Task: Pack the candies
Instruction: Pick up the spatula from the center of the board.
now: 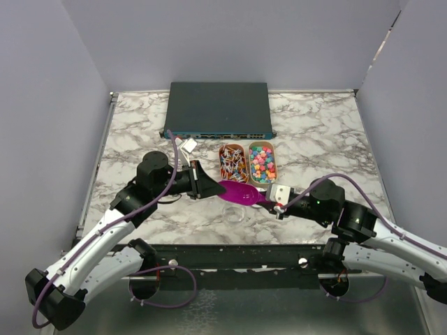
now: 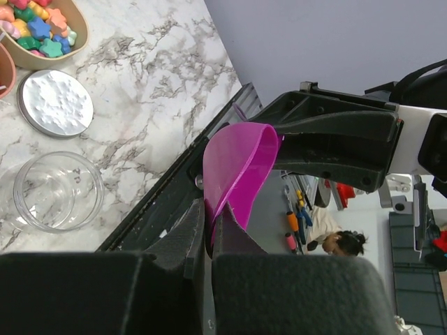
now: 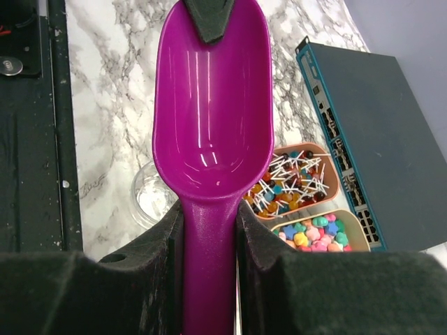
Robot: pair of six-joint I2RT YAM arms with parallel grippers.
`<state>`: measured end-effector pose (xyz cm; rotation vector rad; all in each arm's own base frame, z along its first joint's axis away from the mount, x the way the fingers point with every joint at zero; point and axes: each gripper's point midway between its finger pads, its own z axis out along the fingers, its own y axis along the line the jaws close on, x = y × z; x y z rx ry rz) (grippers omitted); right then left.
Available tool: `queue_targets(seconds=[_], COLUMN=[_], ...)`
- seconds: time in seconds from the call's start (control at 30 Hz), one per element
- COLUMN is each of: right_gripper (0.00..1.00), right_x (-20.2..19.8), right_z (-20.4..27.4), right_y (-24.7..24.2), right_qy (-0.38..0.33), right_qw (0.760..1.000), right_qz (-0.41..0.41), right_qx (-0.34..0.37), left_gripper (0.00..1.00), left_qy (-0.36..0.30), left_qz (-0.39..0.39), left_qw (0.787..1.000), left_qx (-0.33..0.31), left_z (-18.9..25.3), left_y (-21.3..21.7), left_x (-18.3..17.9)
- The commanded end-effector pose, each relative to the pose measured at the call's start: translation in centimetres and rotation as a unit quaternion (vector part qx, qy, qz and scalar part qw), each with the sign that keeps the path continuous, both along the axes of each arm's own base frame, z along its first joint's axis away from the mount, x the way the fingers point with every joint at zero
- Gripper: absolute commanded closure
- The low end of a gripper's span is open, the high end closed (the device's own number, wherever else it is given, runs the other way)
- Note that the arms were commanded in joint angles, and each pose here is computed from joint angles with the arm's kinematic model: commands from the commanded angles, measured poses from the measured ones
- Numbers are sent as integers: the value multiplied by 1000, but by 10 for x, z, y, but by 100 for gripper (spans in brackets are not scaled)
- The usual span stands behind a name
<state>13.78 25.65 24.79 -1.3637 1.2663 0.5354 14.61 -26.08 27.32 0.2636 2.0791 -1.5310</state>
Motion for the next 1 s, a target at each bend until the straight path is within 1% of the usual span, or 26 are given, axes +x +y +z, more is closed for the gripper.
queue_targets(seconds=[0.0,0.1,0.13,0.17,0.2,0.23,0.37,0.4,0.47,0.53,0.6,0.67,0.8,0.87,0.97], right_gripper=[79,88,92,97,99,99,100,100,100,100,99,99,99,99,99], right_x=[-10,-11,-11,-10,-10,-9,-3,-1,2,10,17,26,40,43,44], right_z=[39,40,40,40,41,42,41,39,31,26,20,12,-2,-6,-13], right_y=[15,15,15,14,14,13,10,9,7,5,2,-1,-7,-10,-15], right_qy=[-20,-21,-21,-21,-21,-20,-1,7,28,50,73,97,148,179,230], right_qw=[996,995,995,995,995,995,997,998,998,997,993,987,968,953,927], right_qz=[37,38,37,36,33,30,6,-1,-21,-51,-86,-127,-203,-242,-295], right_qx=[81,88,89,90,89,89,74,66,50,39,29,15,-8,-16,-21], left_gripper=[100,100,96,87,77,73,64,61,51,47,40,33,26,15,10], left_qy=[17,19,21,22,22,19,4,-1,-10,-23,-38,-57,-101,-124,-161], left_qz=[-17,-11,-9,-4,1,6,32,44,68,90,113,136,197,222,260], left_qw=[999,999,1000,1000,1000,1000,999,999,998,995,991,986,965,955,938], left_qx=[-22,-23,-22,-20,-20,-20,-14,-9,9,29,52,82,140,155,164], left_z=[6,6,5,3,2,2,3,3,0,-1,-1,-1,2,8,18], left_y=[-5,-5,-5,-4,-3,-3,1,3,8,14,21,31,58,71,88], left_x=[-5,-4,-3,-2,-1,0,8,12,20,27,34,41,56,60,65])
